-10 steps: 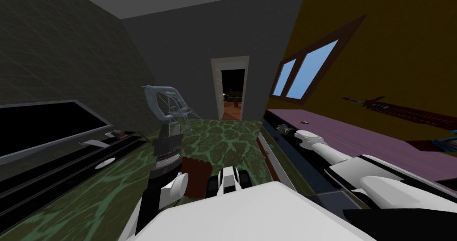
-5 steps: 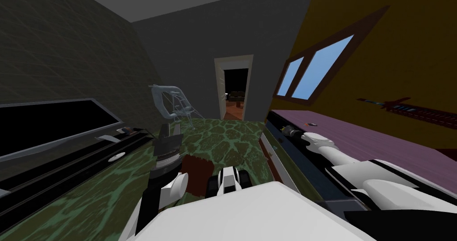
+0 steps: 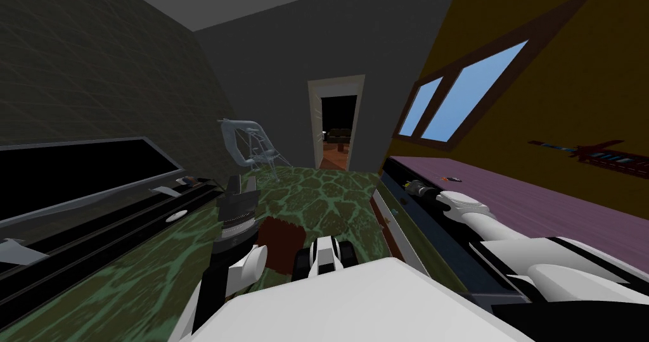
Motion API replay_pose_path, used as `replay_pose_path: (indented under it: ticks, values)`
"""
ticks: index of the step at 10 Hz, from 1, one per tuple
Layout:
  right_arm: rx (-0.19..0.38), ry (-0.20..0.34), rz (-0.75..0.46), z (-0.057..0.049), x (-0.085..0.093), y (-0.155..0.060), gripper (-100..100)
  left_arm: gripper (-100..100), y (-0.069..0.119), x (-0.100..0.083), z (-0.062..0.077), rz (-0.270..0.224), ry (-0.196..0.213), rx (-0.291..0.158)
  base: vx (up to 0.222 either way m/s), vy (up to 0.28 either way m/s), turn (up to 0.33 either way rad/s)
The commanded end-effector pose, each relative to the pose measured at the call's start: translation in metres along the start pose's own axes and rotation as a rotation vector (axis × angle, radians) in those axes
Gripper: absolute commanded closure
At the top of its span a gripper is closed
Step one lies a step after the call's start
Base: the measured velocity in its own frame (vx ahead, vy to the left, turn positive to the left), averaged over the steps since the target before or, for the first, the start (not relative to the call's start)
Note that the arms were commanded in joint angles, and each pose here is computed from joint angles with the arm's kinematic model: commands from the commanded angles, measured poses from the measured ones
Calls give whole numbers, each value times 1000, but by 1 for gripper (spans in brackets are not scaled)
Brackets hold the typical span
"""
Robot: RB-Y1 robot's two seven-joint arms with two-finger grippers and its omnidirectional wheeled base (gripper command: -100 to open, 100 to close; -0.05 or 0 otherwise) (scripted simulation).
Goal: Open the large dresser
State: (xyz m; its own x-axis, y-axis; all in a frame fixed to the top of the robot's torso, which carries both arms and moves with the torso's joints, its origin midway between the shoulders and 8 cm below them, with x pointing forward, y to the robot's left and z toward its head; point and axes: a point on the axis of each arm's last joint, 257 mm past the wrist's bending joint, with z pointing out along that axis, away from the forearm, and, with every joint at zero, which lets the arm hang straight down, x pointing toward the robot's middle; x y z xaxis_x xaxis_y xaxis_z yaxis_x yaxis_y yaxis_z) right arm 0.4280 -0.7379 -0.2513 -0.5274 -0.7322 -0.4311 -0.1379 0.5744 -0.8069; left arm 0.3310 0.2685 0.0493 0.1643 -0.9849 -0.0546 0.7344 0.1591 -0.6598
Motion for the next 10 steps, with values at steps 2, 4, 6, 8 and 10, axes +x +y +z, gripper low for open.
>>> replay_pose_path:
  ticks: [2,4,6,8,10]
  values:
    - [6,6,9,2,2,-1,100,0,0,0,0,0,0,0,15,16,26]
    - [6,8,11,3,3,0,100,0,0,0,0,0,0,0,1,31,-21]
    - [6,8,11,3,3,0,100,0,0,0,0,0,0,0,-3,3,-10]
    - [6,8,11,3,3,0,100,0,0,0,0,0,0,0,3,-3,10]
    - [6,8,11,3,3,0,100,0,0,0,0,0,0,0,2,-2,6]
